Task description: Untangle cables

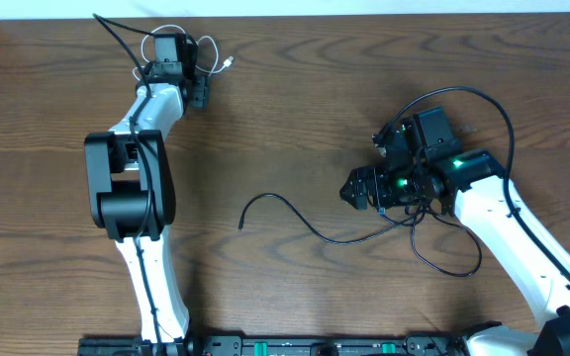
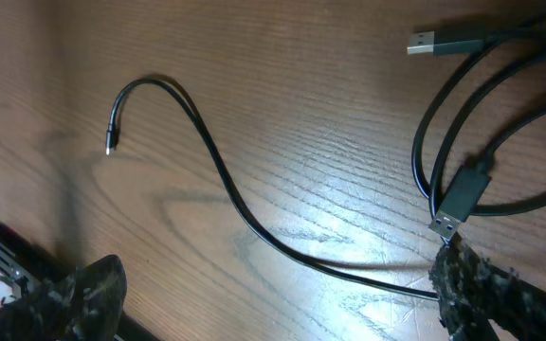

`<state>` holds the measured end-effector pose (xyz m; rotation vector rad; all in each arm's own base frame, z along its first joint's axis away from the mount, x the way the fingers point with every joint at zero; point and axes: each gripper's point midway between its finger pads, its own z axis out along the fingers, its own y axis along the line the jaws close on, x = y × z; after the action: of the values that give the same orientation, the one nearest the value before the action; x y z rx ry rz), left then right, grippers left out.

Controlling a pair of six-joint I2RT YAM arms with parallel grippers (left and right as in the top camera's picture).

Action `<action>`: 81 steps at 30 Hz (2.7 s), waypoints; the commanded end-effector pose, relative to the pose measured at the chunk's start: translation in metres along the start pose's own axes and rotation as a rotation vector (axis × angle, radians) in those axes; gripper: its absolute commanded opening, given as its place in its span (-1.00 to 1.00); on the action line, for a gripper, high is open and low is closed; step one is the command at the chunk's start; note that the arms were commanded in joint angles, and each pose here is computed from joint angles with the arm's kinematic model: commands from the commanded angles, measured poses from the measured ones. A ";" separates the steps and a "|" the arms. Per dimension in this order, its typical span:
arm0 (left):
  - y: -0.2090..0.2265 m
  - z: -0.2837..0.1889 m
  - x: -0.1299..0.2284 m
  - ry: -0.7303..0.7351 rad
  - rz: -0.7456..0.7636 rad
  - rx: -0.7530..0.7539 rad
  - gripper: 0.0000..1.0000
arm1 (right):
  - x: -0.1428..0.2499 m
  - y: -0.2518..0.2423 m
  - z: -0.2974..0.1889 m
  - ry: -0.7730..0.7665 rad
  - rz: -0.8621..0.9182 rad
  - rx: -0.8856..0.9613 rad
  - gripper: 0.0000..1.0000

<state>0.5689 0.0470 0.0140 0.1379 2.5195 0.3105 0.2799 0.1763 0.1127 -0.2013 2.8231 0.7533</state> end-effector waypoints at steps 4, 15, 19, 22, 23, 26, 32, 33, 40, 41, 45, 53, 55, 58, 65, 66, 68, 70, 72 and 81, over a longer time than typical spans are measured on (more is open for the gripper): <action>0.031 0.026 0.027 0.062 -0.034 -0.034 0.08 | 0.002 0.001 0.000 0.003 0.032 0.002 0.99; 0.193 -0.008 0.033 0.037 -0.236 -0.468 -0.85 | 0.011 -0.002 0.000 0.036 0.065 0.013 0.99; 0.239 -0.061 0.008 -0.110 -0.481 -0.474 -0.39 | 0.009 -0.002 0.000 0.028 0.062 0.017 0.99; 0.215 -0.081 -0.021 -0.200 -0.514 -0.225 0.11 | 0.006 -0.002 0.000 0.016 0.057 0.018 0.99; 0.208 -0.083 -0.026 -0.217 -0.523 -0.174 0.15 | 0.005 -0.002 0.000 0.013 0.055 0.017 0.99; 0.162 -0.086 -0.050 -0.264 -0.557 0.074 0.38 | 0.004 -0.002 0.000 0.006 0.052 0.015 0.99; 0.056 -0.070 -0.065 -0.208 -0.409 0.216 0.58 | 0.004 -0.002 0.000 0.008 0.053 0.016 0.99; 0.045 -0.066 -0.064 -0.195 -0.395 0.217 0.52 | 0.004 -0.002 0.000 0.008 0.053 0.016 0.99; -0.025 -0.056 -0.059 -0.133 -0.305 0.267 0.82 | 0.005 -0.002 0.000 0.013 0.055 0.018 0.99; -0.026 -0.057 -0.059 -0.134 -0.302 0.269 0.82 | 0.005 -0.002 0.000 0.012 0.054 0.018 0.99; -0.032 -0.044 -0.053 -0.133 -0.191 0.260 0.81 | 0.004 -0.002 0.000 0.009 0.053 0.017 0.99; -0.032 0.004 -0.035 -0.130 -0.141 0.188 0.82 | 0.008 -0.003 0.000 0.024 0.060 0.021 0.99; -0.032 0.009 -0.037 -0.146 -0.142 0.185 0.81 | 0.009 -0.003 0.000 0.026 0.061 0.022 0.99; -0.034 0.017 -0.035 -0.152 -0.142 0.184 0.79 | 0.009 -0.003 0.000 0.028 0.062 0.023 0.99; -0.019 0.044 -0.014 -0.113 -0.149 0.063 0.15 | 0.012 -0.007 0.000 0.037 0.068 0.041 0.99; -0.017 0.047 -0.011 -0.108 -0.151 0.049 0.01 | 0.013 -0.007 0.000 0.040 0.070 0.042 0.99; -0.009 0.056 0.000 -0.083 -0.161 0.033 -0.17 | 0.016 -0.008 0.000 0.054 0.076 0.047 0.99; 0.004 0.065 0.014 -0.051 -0.179 0.021 -0.24 | 0.019 -0.009 -0.001 0.066 0.082 0.050 0.98; 0.018 0.071 0.026 -0.023 -0.199 0.006 -0.24 | 0.022 -0.009 -0.001 0.077 0.087 0.054 0.99; 0.144 0.068 0.082 0.087 -0.343 -0.205 -0.12 | 0.034 -0.012 -0.002 0.122 0.108 0.069 0.99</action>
<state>0.5906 0.1688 0.0049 -0.2997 2.3735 0.3020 0.2525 0.1622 0.1013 -0.0895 2.9815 0.6929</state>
